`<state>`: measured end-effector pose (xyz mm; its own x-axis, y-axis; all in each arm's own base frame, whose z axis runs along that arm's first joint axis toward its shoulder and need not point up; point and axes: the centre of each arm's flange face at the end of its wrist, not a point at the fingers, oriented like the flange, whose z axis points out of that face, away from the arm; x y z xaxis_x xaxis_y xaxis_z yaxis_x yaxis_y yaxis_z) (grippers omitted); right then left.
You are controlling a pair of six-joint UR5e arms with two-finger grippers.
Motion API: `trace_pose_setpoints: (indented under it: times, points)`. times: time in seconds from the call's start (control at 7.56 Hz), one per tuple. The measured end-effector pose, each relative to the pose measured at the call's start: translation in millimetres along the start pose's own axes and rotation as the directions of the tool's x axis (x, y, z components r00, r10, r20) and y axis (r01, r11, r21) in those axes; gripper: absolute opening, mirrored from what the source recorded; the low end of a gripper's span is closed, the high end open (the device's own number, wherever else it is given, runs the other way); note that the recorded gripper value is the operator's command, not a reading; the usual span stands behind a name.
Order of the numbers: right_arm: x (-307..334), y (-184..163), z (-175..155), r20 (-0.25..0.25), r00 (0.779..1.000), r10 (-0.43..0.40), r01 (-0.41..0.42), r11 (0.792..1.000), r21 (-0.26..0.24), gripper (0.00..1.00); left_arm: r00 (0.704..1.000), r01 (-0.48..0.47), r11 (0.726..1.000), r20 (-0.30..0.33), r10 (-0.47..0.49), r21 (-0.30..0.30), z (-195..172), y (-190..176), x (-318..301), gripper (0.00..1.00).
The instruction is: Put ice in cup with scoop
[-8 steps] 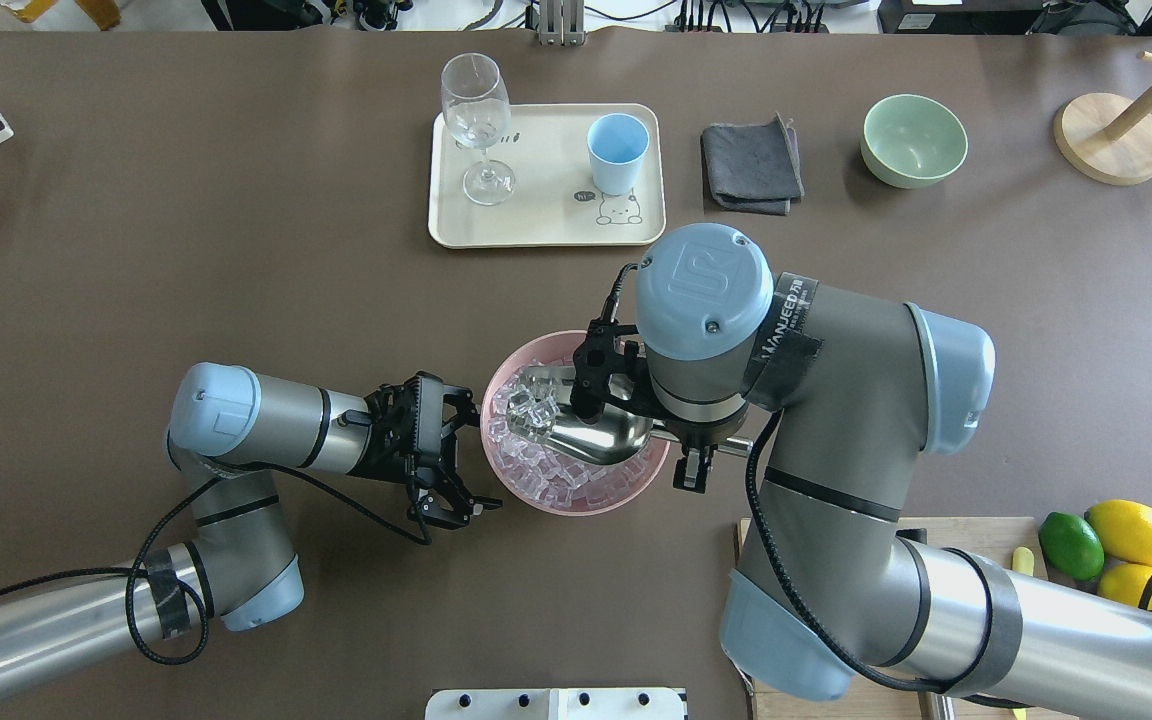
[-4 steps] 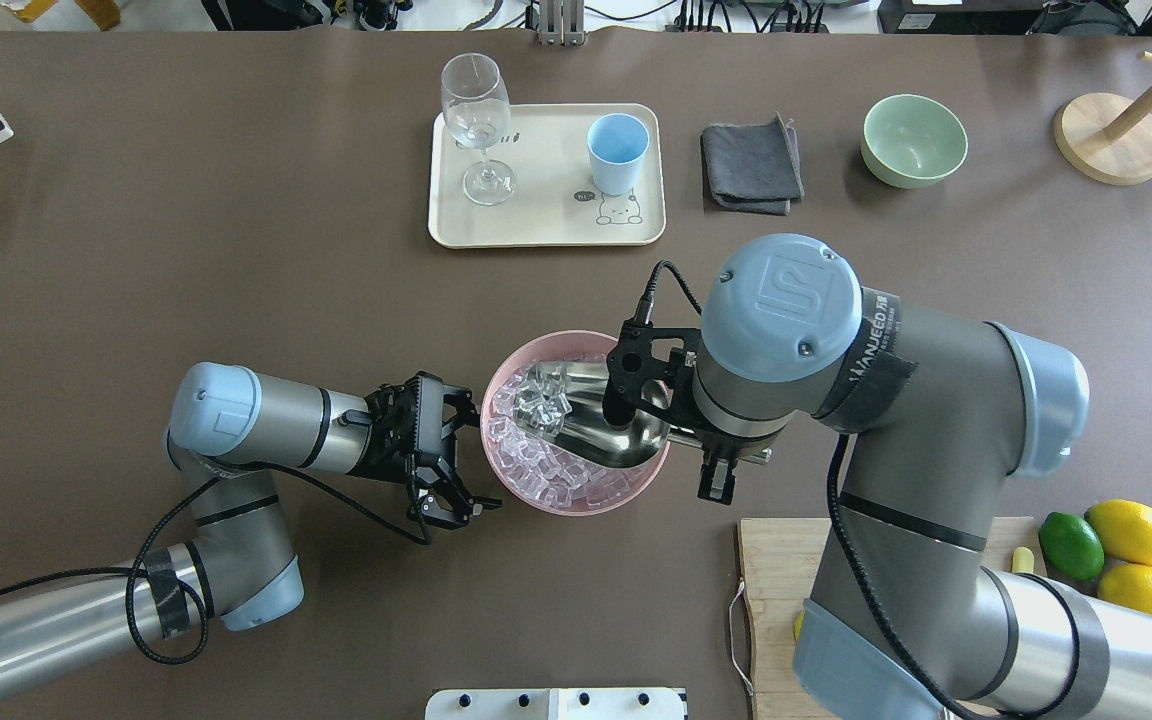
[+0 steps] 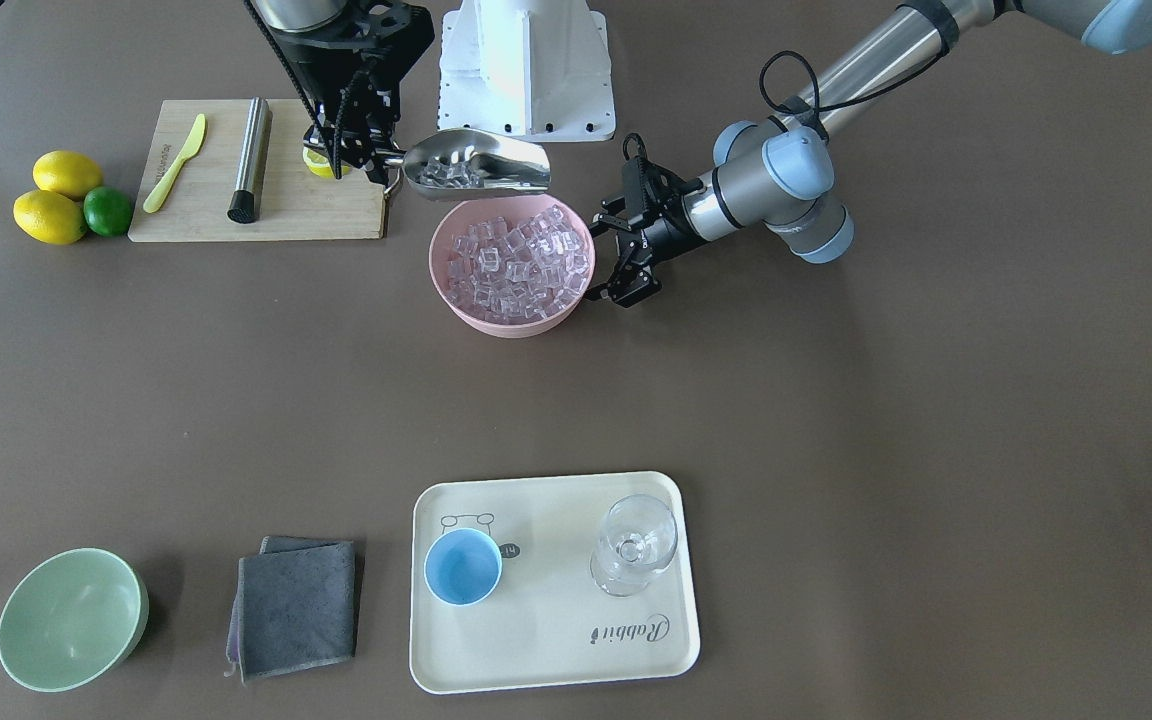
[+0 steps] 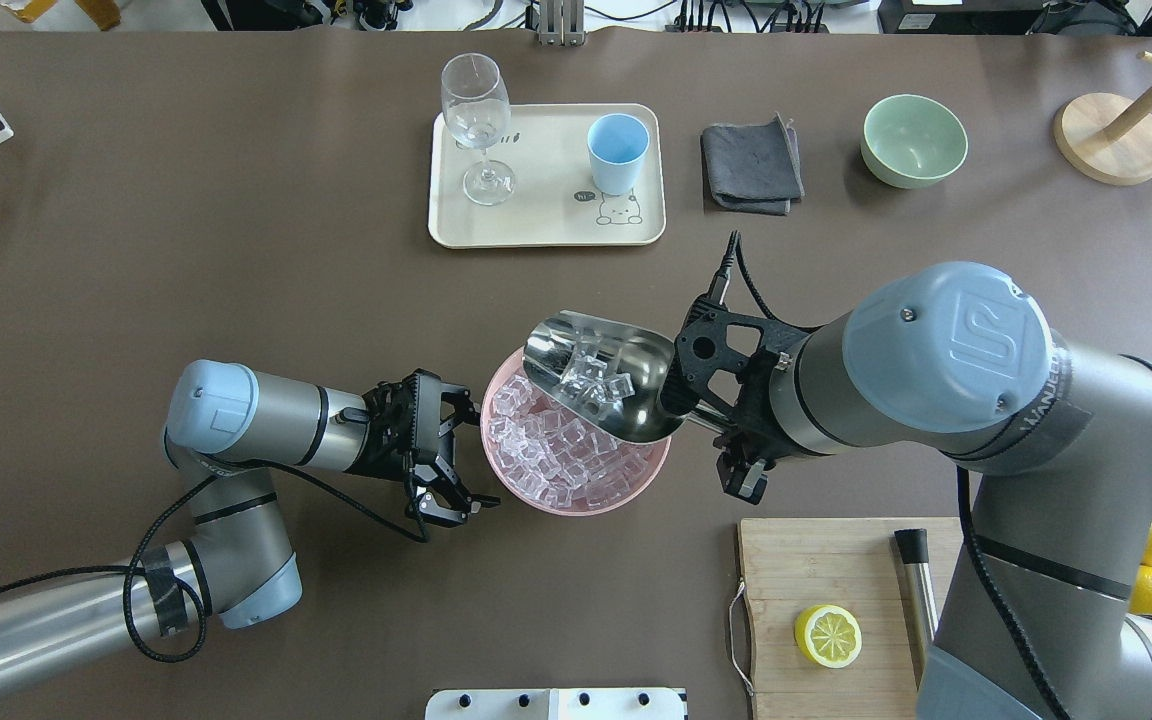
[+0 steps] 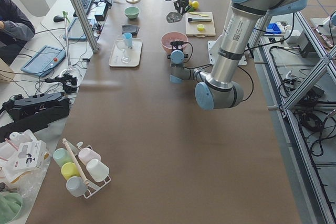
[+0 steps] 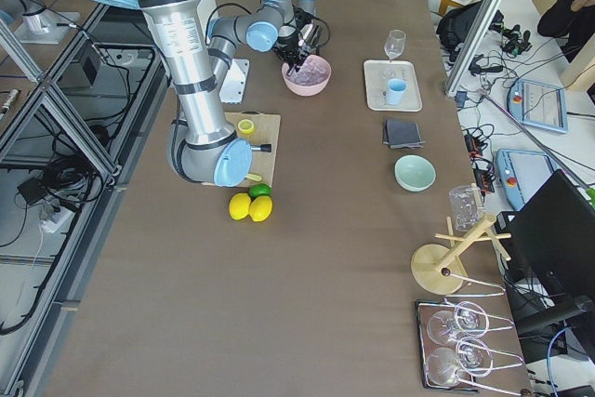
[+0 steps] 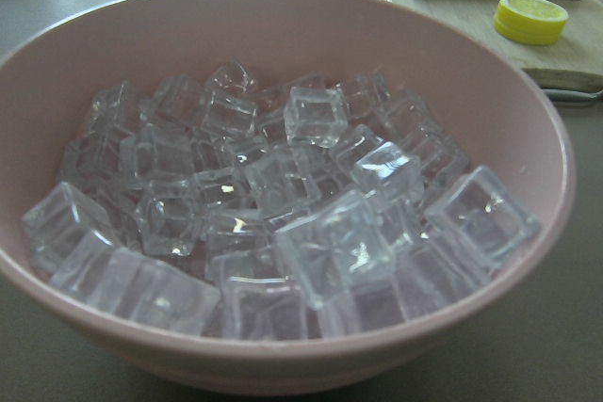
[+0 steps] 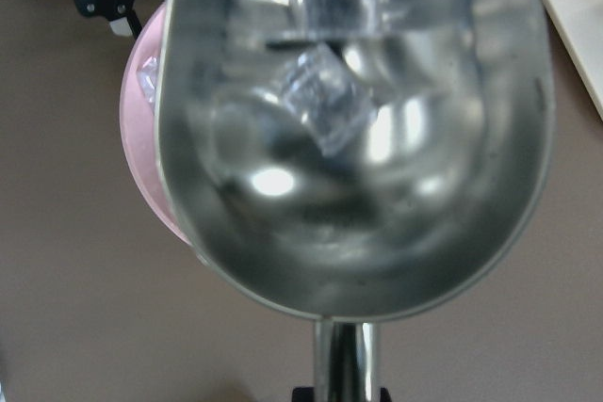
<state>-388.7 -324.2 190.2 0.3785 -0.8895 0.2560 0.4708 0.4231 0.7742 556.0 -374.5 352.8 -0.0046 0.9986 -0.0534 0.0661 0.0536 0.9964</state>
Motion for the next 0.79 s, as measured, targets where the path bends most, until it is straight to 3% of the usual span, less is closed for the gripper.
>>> trace_pose_setpoints:
  times: [0.26,0.4,0.53,0.79]
  points:
    - [13.3,-1.0,-10.1,-0.027,0.996,0.082,-0.081,0.996,0.027,0.0,1.0,0.003,1.0,-0.006,-0.004,-0.014,-17.2,3.9,-14.0,0.98]
    - [26.9,-3.1,-11.7,-0.045,0.993,0.113,-0.113,0.994,0.015,0.0,1.0,0.01,1.0,-0.004,-0.011,-0.028,-24.9,5.0,-17.8,0.98]
    - [46.8,-5.9,-13.7,-0.052,0.986,0.156,-0.158,0.987,-0.028,0.0,1.0,0.022,0.999,0.006,-0.022,-0.049,-35.1,2.5,-21.5,0.98]
    - [117.4,-25.5,-18.4,-0.046,0.956,0.291,-0.294,0.943,-0.153,0.0,0.998,0.058,0.992,0.032,-0.055,-0.107,-60.1,-12.9,-26.8,0.98]
